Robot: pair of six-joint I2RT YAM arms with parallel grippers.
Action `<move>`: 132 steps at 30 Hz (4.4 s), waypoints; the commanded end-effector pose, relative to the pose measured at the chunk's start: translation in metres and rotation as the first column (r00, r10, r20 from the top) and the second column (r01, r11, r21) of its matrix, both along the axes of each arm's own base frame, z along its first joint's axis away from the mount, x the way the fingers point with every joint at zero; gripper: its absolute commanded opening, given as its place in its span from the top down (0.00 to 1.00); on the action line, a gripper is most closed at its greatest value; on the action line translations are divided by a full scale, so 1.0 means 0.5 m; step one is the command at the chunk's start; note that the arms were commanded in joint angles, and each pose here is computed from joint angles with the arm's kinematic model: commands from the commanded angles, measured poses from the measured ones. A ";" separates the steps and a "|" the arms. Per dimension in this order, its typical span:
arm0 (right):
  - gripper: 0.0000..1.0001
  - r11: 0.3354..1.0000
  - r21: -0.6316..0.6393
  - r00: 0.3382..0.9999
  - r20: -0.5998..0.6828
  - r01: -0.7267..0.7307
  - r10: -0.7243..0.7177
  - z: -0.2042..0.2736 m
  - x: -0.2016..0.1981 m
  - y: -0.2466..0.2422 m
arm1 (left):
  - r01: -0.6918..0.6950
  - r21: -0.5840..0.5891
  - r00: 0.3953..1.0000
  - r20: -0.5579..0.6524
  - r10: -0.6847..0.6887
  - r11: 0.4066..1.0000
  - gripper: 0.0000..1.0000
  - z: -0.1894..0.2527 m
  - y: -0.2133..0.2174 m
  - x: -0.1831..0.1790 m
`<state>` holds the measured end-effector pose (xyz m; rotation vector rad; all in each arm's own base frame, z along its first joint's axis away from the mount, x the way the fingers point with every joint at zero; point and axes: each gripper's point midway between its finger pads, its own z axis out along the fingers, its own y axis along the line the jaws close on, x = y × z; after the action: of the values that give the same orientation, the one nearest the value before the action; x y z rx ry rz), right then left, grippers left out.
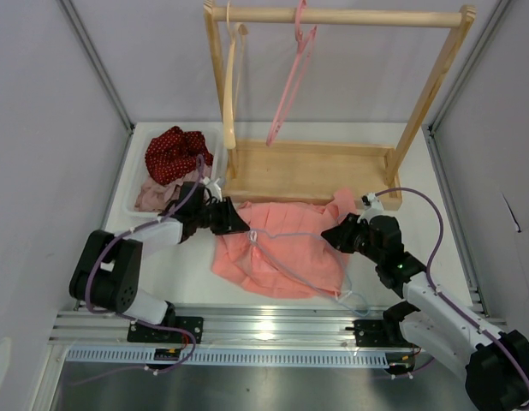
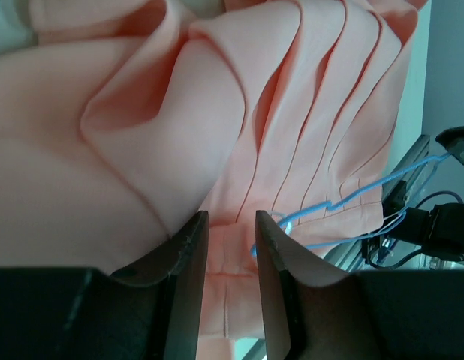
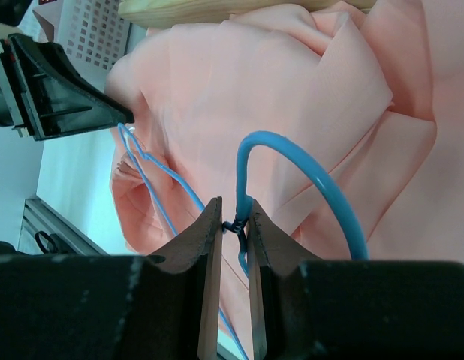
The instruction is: Place the skirt on the hanger
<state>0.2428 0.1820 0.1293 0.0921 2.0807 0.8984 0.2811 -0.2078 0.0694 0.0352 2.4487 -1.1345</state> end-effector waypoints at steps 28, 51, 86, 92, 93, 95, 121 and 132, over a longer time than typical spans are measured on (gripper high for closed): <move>1.00 1.000 0.009 1.000 0.017 0.008 -0.008 0.007 0.009 -0.001 | -0.168 0.358 0.931 0.363 0.029 0.919 0.45 0.080 0.007 -0.049; 1.00 1.000 0.009 1.000 0.015 0.010 -0.010 0.005 0.007 -0.003 | -0.100 0.460 0.939 0.337 -0.069 0.882 0.52 0.020 -0.054 -0.037; 1.00 1.000 -0.006 1.000 0.021 0.007 -0.006 0.020 0.007 -0.006 | -0.200 0.515 0.960 0.272 0.063 0.834 1.00 -0.060 -0.015 -0.036; 1.00 1.000 -0.011 1.000 0.015 -0.003 0.003 0.022 0.005 -0.005 | -0.243 0.528 0.955 0.276 0.106 0.814 1.00 -0.061 0.001 -0.027; 1.00 1.000 -0.016 1.000 0.013 -0.003 0.003 0.021 0.006 -0.006 | -0.245 0.524 0.954 0.278 0.108 0.816 1.00 -0.059 0.000 -0.025; 1.00 1.000 -0.020 1.000 0.015 -0.005 0.005 0.022 0.006 -0.006 | -0.252 0.522 0.953 0.280 0.115 0.815 1.00 -0.055 0.000 -0.021; 1.00 0.986 -0.124 0.993 -0.066 -0.109 0.102 -0.009 -0.016 -0.002 | -0.272 0.508 0.947 0.292 0.134 0.817 1.00 -0.044 -0.005 -0.006; 1.00 0.976 -0.146 0.984 -0.095 -0.161 0.148 -0.009 -0.011 0.011 | -0.259 0.485 0.943 0.313 0.110 0.835 1.00 -0.031 -0.014 -0.005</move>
<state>0.2416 0.1822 0.1201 -0.0313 2.2281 0.8242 0.2669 -0.2177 0.0419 0.1208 2.4156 -0.3460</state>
